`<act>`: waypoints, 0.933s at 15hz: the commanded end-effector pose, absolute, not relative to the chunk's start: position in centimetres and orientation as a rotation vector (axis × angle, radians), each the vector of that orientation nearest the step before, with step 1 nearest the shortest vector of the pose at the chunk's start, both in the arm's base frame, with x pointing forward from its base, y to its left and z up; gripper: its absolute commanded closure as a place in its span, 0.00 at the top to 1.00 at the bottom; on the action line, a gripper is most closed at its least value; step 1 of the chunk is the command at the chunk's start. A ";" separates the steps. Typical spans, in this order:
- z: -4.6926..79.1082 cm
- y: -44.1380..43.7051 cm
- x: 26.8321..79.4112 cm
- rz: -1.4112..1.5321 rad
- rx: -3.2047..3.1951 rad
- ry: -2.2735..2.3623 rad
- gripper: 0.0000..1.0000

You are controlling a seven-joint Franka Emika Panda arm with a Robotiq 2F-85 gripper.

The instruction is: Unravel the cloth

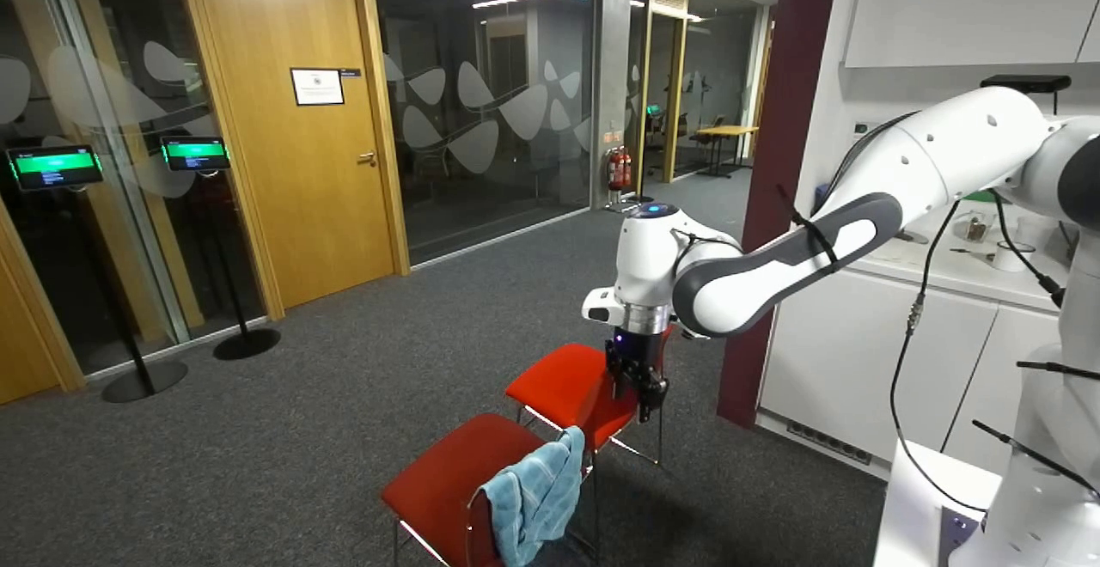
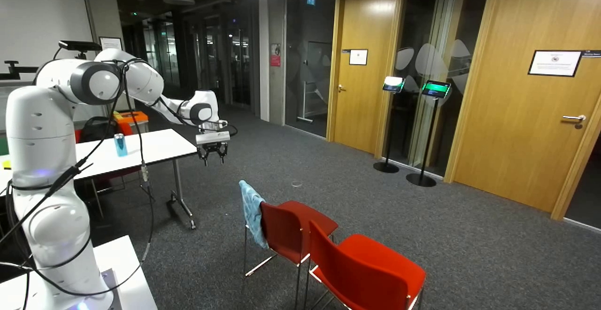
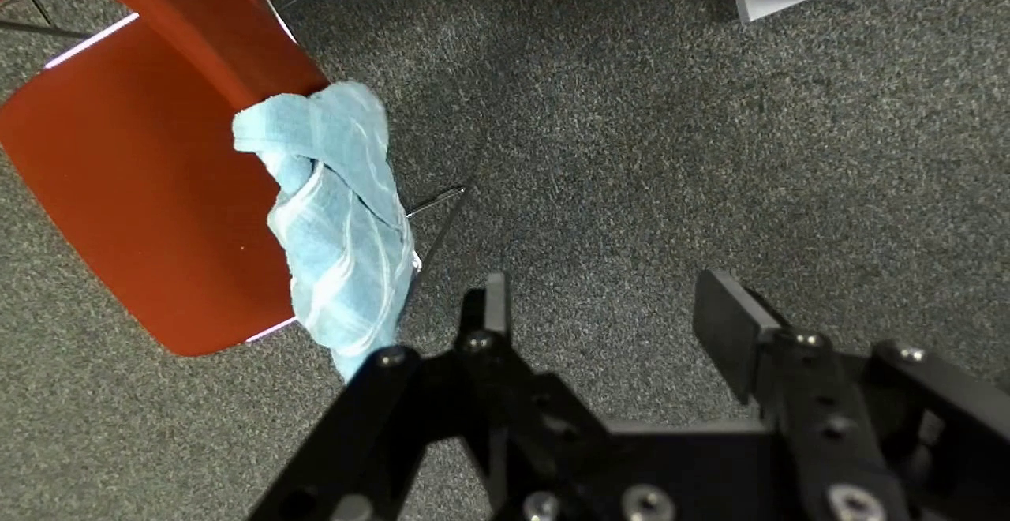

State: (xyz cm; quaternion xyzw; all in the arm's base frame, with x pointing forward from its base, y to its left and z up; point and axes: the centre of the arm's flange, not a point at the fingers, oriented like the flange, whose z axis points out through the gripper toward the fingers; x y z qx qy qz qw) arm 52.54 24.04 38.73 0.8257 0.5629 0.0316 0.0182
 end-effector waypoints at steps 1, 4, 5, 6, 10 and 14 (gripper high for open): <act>39.4 23.4 51.2 0.147 2.552 1.719 0.97; 39.6 23.4 51.3 0.158 2.555 1.714 1.00; 39.7 23.4 51.2 0.169 2.556 1.707 1.00; 39.8 23.4 51.2 0.187 2.556 1.699 1.00; 40.9 23.6 50.5 0.355 2.557 1.624 1.00; 42.1 23.5 49.5 0.607 2.637 1.388 1.00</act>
